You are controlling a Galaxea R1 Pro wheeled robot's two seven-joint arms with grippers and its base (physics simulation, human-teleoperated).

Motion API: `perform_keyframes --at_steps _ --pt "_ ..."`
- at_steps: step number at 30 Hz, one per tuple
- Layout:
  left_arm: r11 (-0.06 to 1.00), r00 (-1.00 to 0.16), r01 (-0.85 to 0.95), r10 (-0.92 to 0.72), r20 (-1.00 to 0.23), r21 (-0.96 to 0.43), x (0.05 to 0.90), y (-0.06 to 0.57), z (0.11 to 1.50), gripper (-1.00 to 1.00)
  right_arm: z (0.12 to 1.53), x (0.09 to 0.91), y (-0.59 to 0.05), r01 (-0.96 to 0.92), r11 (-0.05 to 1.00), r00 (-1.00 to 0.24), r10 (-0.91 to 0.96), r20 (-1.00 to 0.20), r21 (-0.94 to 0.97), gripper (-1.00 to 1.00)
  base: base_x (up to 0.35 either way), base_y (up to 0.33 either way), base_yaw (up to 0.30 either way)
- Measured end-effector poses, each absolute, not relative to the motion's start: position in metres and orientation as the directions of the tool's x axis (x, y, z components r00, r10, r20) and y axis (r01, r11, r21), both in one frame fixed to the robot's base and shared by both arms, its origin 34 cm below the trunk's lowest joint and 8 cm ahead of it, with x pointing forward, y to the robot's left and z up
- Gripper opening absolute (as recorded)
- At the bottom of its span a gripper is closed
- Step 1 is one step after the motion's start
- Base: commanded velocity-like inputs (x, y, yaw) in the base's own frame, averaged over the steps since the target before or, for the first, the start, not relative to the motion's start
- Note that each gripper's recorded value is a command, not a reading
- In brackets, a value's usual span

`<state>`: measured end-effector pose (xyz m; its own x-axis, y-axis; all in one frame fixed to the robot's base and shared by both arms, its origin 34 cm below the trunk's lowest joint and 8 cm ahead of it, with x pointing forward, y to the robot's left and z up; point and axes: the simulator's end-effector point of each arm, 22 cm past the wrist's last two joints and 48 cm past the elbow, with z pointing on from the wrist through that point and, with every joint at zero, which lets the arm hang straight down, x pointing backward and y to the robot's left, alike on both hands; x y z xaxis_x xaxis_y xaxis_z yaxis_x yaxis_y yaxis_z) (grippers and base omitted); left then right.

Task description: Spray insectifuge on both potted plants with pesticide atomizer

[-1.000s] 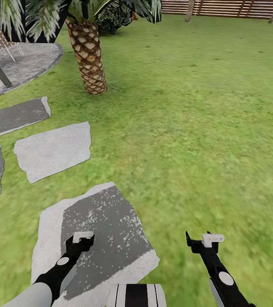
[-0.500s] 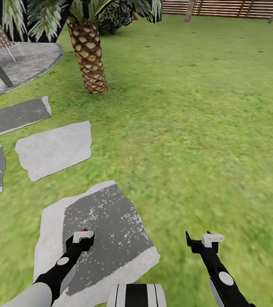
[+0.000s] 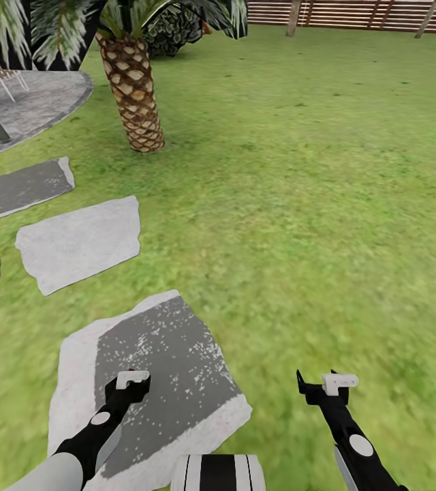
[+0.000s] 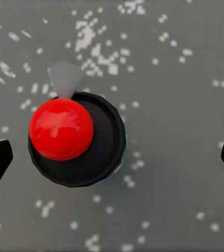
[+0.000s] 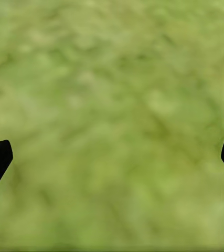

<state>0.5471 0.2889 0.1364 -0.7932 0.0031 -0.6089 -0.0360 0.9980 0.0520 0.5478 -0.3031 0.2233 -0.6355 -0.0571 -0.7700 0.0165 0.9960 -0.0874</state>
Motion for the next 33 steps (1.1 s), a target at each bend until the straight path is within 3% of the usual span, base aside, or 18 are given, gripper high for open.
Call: perform_keyframes --at_steps 33 --pt "0.998 -0.793 -0.036 0.003 -0.609 0.052 0.5471 0.2889 0.1365 1.00 0.2231 0.5475 -0.3031 0.016 0.996 -0.636 -0.057 -0.769 -0.087 1.00 0.000 0.014 -0.001"
